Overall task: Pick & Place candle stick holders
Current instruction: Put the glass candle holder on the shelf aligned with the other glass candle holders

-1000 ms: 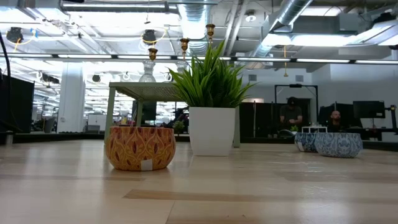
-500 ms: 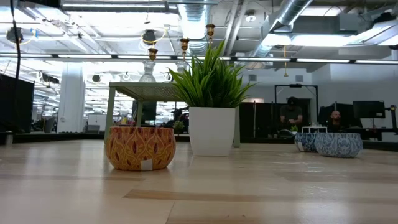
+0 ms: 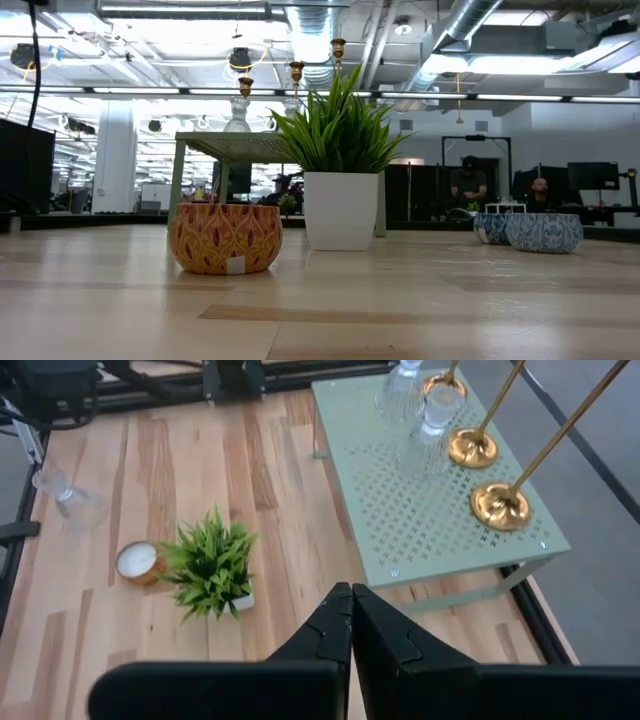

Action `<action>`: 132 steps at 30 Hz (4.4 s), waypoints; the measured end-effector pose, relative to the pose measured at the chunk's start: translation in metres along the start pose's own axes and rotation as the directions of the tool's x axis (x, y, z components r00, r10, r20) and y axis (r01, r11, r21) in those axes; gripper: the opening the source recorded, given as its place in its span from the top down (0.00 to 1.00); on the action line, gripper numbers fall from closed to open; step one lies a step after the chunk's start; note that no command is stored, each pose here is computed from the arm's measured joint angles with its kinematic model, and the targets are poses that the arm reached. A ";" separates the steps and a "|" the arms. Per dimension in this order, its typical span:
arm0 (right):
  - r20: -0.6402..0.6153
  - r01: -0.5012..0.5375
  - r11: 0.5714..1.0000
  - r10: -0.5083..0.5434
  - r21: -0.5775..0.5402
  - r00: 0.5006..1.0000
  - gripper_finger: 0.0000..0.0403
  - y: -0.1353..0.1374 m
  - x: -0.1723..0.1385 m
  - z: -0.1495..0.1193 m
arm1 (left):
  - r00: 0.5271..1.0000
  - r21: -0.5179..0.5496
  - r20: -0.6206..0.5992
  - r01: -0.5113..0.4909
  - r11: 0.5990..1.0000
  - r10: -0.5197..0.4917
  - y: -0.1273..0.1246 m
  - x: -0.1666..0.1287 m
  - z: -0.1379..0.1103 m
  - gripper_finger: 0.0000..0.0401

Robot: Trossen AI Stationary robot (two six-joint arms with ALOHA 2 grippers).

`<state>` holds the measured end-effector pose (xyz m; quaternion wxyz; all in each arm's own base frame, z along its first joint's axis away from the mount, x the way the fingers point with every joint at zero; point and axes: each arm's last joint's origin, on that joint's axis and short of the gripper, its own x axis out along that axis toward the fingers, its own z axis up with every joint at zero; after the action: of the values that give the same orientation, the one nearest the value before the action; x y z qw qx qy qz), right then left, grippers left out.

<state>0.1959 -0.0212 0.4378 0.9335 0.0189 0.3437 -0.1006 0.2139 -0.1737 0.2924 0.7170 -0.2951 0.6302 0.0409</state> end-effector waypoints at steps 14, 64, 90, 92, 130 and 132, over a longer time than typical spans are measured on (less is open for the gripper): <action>-0.051 0.002 1.000 -0.002 -0.009 0.999 1.00 0.000 0.000 -0.005 | 1.000 -0.177 -0.020 -0.026 0.984 0.023 -0.019 0.039 -0.001 0.40; -0.094 -0.027 1.000 0.027 0.000 0.995 1.00 0.001 -0.001 -0.009 | 0.992 -0.144 0.008 -0.126 0.981 0.129 -0.015 0.093 -0.025 0.66; -0.084 0.051 0.996 -0.057 -0.072 0.995 1.00 -0.008 0.000 -0.008 | 0.801 -0.591 0.598 0.457 0.665 -0.019 0.064 -0.080 0.024 0.94; -0.071 0.057 0.995 -0.062 -0.078 0.996 1.00 -0.010 0.000 -0.007 | 0.736 -0.594 0.677 0.527 0.608 0.023 0.076 -0.092 0.030 0.94; 0.009 0.107 0.987 -0.107 -0.116 0.994 1.00 -0.022 0.001 0.002 | 0.426 -0.473 0.872 0.859 0.194 0.241 0.132 -0.086 0.179 0.94; 0.011 0.107 0.987 -0.106 -0.116 0.994 1.00 -0.022 0.001 0.002 | 0.422 -0.475 0.871 0.853 0.215 0.252 0.135 -0.087 0.180 0.94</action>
<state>0.1935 -0.0427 0.4392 0.9272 -0.0543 0.3471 -0.1301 0.2967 0.0499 0.3285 0.5825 -0.7294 -0.0516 0.3549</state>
